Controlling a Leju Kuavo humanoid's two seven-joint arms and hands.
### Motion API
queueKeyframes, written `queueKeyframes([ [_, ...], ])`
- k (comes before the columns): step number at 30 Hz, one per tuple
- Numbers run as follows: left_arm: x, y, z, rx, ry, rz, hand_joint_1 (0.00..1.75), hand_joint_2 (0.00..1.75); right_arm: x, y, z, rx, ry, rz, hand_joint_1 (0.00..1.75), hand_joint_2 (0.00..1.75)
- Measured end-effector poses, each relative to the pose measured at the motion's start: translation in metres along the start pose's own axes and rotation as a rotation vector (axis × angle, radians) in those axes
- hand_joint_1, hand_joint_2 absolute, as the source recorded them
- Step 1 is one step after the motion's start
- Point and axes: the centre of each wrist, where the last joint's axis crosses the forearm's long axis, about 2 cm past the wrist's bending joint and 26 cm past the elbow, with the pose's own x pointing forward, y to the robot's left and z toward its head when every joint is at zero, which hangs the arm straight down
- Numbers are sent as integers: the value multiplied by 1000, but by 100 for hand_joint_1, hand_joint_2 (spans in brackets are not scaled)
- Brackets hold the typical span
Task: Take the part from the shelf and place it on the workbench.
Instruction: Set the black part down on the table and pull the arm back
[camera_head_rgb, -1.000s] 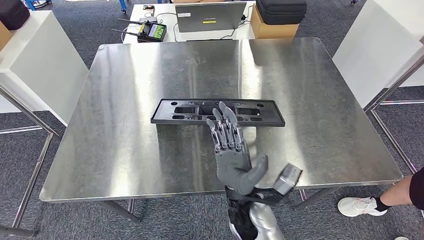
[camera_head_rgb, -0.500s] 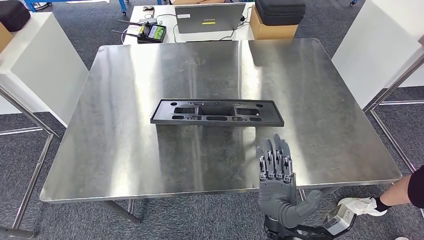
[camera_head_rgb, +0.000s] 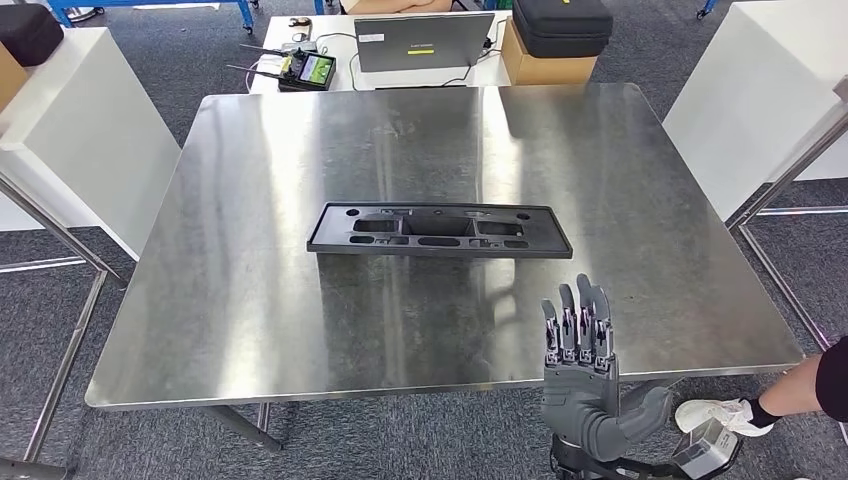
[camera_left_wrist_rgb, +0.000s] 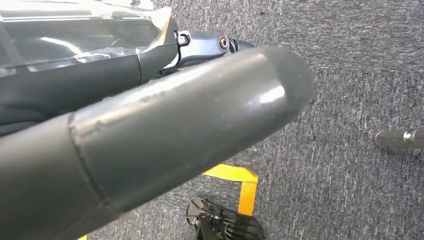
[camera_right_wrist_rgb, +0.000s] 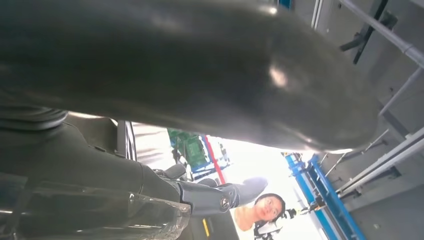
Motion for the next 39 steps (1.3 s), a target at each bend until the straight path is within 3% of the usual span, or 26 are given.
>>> queueKeyframes([
  [5,-1,-3,2,60,42,9,0,0,-12,0,-6,23,26,-18,0,0],
  [12,-3,-3,5,213,128,13,0,0,-51,-2,-18,99,113,-168,0,0],
  [17,-3,-6,7,248,155,-8,0,0,-72,-11,-22,123,179,-208,0,0],
  [31,-5,-15,14,281,202,-13,0,0,-90,-23,-34,175,272,-202,0,0],
  [39,-7,-32,24,322,283,-21,0,0,-99,-26,-52,211,289,-228,0,0],
])
